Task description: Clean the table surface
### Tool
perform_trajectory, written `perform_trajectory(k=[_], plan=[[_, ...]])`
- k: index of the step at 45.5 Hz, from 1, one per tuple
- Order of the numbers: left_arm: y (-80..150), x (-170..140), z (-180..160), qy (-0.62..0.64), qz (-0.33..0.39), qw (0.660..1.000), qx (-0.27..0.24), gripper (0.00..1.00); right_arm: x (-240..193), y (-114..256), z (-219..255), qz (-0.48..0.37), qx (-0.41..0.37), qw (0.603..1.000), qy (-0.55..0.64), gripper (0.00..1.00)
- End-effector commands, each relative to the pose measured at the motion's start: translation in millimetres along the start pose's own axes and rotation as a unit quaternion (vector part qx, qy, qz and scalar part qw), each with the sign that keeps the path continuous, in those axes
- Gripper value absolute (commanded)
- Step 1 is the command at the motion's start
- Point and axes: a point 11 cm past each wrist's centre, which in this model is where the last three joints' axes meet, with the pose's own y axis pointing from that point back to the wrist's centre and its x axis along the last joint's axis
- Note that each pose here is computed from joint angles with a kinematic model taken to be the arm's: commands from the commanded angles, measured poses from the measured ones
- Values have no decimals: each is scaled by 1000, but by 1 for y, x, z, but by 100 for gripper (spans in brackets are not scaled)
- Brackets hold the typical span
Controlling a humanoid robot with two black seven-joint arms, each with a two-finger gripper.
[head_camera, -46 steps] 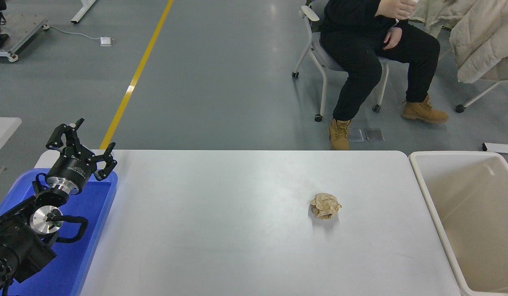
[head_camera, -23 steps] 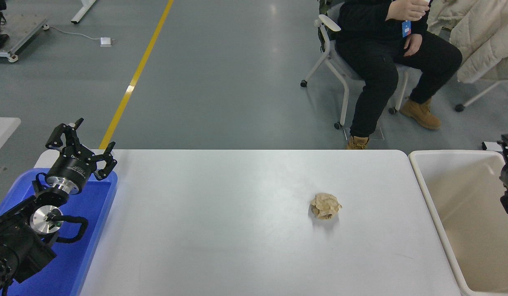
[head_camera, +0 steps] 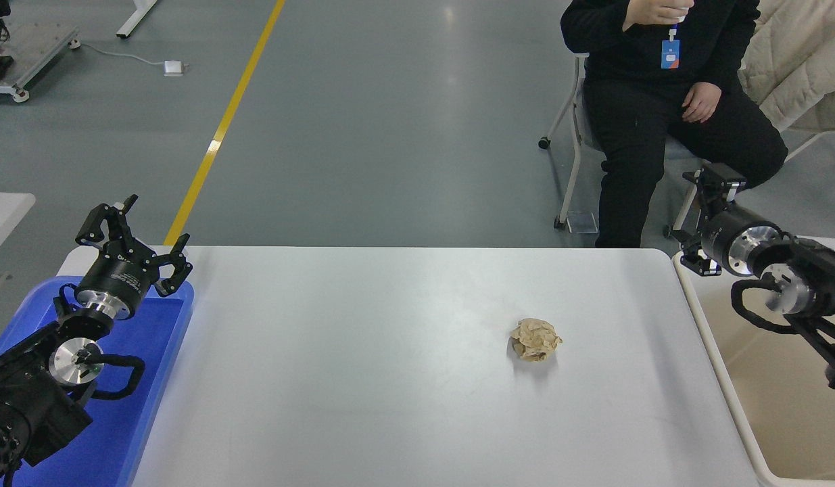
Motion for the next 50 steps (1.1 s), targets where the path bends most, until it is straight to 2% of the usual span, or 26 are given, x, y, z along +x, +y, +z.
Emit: perform_trajectory(k=[1, 13, 21, 38, 50], plan=[[0, 0, 0, 0, 0, 1000, 0, 100, -68, -5, 39, -46, 32, 993, -104, 100], [0, 0, 0, 0, 0, 1000, 0, 100, -84, -4, 60, -33, 93, 986, -135, 100], [0, 0, 0, 0, 0, 1000, 0, 100, -91, 0, 75, -33, 95, 985, -144, 100], [0, 0, 0, 0, 0, 1000, 0, 100, -79, 1, 95, -20, 83, 991, -104, 100], [0, 0, 0, 0, 0, 1000, 0, 100, -79, 10, 90, -80, 80, 992, 46, 100]])
